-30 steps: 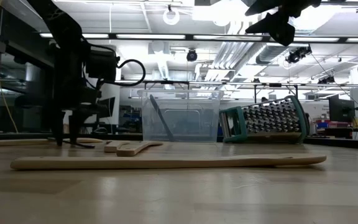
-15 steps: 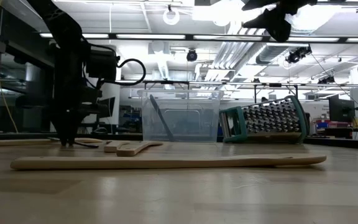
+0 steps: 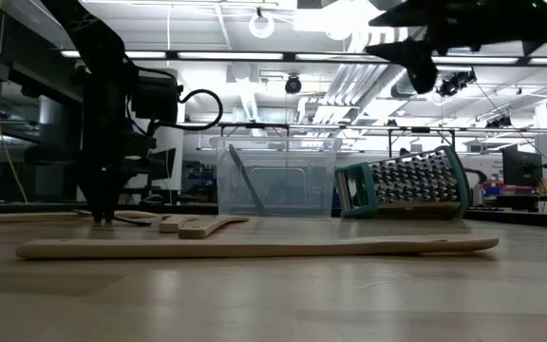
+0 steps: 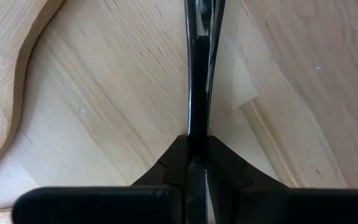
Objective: Pick & Place Kitchen Items
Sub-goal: Put the black table knife into the top transparent bin
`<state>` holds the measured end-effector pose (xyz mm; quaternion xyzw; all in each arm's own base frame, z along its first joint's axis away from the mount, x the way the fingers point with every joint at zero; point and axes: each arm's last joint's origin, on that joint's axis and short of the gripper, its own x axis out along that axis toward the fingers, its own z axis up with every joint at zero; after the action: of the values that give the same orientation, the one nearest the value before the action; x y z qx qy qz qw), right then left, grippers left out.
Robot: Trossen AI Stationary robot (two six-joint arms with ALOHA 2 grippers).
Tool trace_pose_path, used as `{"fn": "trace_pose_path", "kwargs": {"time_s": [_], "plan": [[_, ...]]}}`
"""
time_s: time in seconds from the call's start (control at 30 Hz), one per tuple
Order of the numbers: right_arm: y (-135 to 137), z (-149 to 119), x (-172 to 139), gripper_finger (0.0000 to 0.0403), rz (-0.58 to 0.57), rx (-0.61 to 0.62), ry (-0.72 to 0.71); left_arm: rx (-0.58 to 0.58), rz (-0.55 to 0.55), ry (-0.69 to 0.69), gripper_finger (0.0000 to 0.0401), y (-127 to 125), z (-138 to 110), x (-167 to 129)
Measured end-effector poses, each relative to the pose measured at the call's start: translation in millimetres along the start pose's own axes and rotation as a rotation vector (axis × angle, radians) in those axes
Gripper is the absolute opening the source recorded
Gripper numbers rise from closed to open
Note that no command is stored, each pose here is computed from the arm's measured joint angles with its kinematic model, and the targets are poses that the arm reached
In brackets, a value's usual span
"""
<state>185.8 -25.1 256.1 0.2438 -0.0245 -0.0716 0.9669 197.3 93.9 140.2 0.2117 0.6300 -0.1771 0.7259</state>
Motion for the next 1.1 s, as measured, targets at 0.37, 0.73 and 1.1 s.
{"fn": "trace_pose_path", "kwargs": {"time_s": [0.37, 0.73, 1.1], "plan": [[-11.4, -13.3, -46.0, 0.0188, 0.064, 0.009, -0.090, -0.020, -0.007, -0.015, 0.0028, 0.0, 0.5, 0.1], [-19.2, -26.5, -50.8, 0.0188, 0.003, -0.028, -0.024, -0.022, -0.021, -0.007, 0.0028, 0.1, 0.7, -2.0], [-19.2, -26.9, -50.6, 0.0188, 0.004, -0.028, -0.021, -0.064, -0.037, -0.002, 0.0028, 8.0, 7.0, -16.2]]}}
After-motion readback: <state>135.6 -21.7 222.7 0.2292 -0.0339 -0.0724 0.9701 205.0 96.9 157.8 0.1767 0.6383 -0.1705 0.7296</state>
